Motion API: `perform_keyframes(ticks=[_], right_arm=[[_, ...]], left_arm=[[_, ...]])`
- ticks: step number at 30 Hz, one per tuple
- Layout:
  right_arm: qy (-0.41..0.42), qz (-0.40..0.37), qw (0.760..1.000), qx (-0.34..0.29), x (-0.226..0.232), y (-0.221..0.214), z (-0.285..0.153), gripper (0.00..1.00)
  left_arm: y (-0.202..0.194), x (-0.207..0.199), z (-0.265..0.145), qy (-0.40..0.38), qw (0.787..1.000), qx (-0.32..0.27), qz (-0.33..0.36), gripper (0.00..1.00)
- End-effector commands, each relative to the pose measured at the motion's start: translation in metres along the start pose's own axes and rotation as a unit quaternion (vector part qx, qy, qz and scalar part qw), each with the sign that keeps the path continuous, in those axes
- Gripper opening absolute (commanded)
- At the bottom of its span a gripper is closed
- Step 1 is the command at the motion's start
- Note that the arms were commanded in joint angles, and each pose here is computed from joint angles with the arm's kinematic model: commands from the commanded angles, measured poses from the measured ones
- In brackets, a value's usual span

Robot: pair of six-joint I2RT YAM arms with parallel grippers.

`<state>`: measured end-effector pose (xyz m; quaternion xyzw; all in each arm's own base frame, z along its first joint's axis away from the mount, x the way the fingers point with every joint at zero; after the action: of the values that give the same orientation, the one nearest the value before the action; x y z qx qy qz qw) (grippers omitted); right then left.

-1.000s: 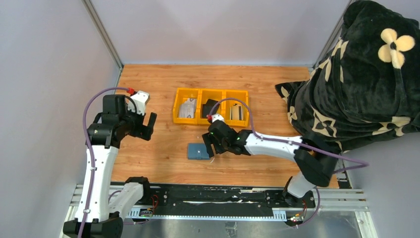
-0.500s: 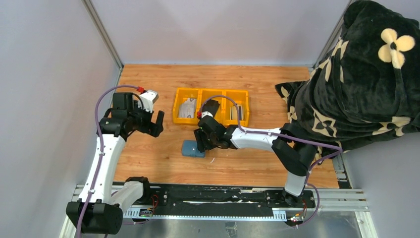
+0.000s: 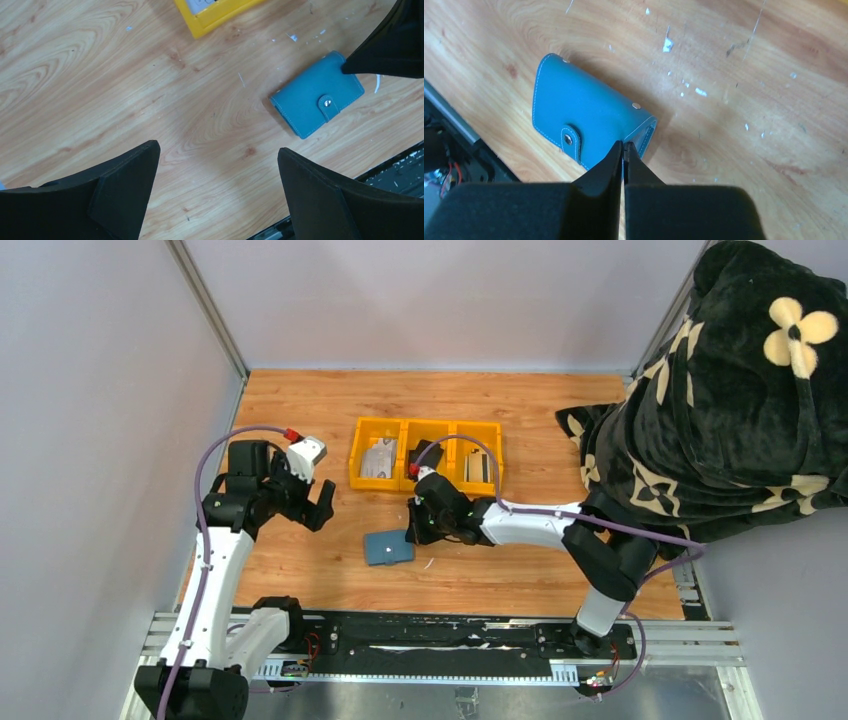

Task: Take the credit cards out of the card holder
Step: Pick up the card holder from the center of the board.

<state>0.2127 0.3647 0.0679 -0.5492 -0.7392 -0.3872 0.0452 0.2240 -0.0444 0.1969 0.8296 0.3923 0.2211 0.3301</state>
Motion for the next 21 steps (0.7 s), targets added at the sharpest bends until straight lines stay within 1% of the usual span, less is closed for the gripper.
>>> perform_keyframes(ticks=[1,4,8,12,16,19,21], right_arm=[[0.034,0.002,0.999,0.009,-0.002,-0.005,-0.019,0.00],[0.060,-0.016,0.998,0.001,0.003,0.000,-0.031,0.00],[0.081,-0.047,0.996,-0.003,0.011,0.007,-0.044,0.00],[0.107,-0.070,0.992,-0.003,0.022,0.011,-0.052,0.00],[0.135,-0.093,0.986,-0.003,0.038,0.021,-0.059,0.00],[0.155,-0.106,0.982,-0.010,0.049,0.028,-0.066,0.00],[0.170,-0.113,0.979,-0.015,0.056,0.032,-0.070,0.00]], left_arm=[[0.001,-0.011,-0.002,-0.031,0.998,-0.027,0.052,1.00],[0.005,-0.015,-0.005,-0.043,0.994,-0.045,0.087,1.00],[0.004,-0.022,-0.002,-0.062,0.990,-0.052,0.117,1.00],[0.003,-0.033,0.001,-0.097,0.981,-0.073,0.151,1.00],[0.002,-0.046,0.008,-0.139,0.974,-0.083,0.160,1.00],[-0.002,-0.058,0.015,-0.178,0.963,-0.092,0.179,1.00],[-0.006,-0.064,0.020,-0.198,0.954,-0.097,0.205,1.00]])
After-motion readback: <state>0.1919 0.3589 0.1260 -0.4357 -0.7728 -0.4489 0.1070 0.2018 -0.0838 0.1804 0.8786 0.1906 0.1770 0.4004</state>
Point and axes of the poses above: each gripper's point midway between its finger pads, its own z axis out along the fingers, its own x axis along the line the jaws close on, y = z × x, the point moved 2 cm from there along -z, back along the fingers, and after that the axes turned 8 degrees about z, right-handed, at the moved point
